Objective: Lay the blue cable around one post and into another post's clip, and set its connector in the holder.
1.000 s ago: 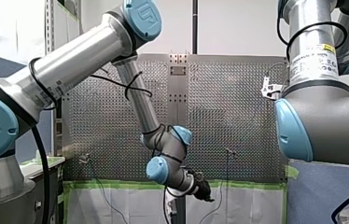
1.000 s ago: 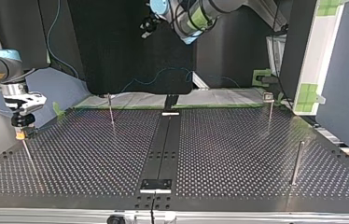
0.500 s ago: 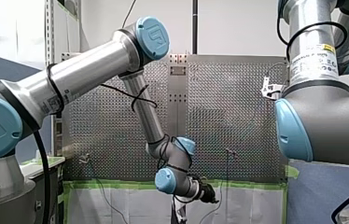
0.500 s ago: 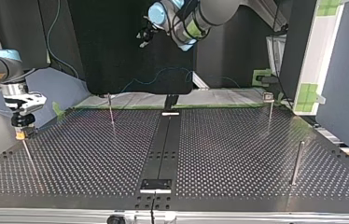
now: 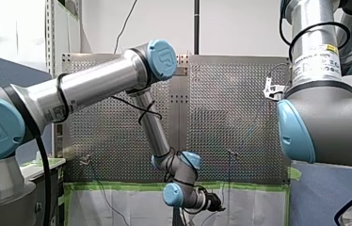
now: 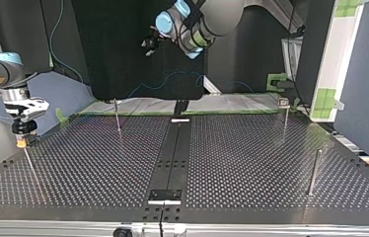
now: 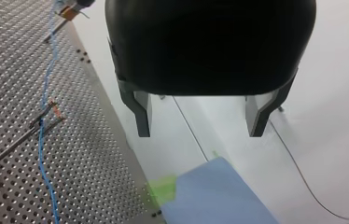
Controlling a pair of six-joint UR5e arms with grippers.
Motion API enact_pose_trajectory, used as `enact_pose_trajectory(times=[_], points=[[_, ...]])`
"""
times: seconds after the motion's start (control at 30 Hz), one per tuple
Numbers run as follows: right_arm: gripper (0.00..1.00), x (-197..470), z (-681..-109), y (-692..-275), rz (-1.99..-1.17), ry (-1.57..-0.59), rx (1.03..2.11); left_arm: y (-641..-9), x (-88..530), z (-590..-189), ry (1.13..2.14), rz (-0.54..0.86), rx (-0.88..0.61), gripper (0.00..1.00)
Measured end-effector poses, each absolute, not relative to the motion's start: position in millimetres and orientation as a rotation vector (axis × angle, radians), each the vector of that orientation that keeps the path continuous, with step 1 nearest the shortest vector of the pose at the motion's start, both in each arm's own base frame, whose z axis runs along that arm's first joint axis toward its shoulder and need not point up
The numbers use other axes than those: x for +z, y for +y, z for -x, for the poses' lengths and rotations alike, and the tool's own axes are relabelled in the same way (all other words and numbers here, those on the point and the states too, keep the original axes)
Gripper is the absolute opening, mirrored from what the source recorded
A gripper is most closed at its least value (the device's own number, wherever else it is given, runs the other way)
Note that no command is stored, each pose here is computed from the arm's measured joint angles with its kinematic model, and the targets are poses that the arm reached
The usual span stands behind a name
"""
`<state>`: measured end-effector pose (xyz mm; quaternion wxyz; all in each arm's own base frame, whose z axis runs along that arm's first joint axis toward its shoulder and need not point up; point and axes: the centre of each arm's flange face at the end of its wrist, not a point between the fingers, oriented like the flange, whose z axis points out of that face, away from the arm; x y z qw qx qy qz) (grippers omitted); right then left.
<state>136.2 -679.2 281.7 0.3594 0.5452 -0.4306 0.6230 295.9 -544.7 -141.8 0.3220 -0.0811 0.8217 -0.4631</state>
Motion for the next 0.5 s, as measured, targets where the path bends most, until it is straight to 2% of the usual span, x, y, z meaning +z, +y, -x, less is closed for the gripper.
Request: enact_pose_trajectory(times=[0.3,0.5], points=[[0.00,282,-136,-679,-1.406,-1.110,1.607,-560,-173,-304,2.153,0.243,-1.292,1.00],[0.00,282,-136,-679,-1.406,-1.110,1.607,-571,-192,-311,2.106,0.298,-1.341,1.00]])
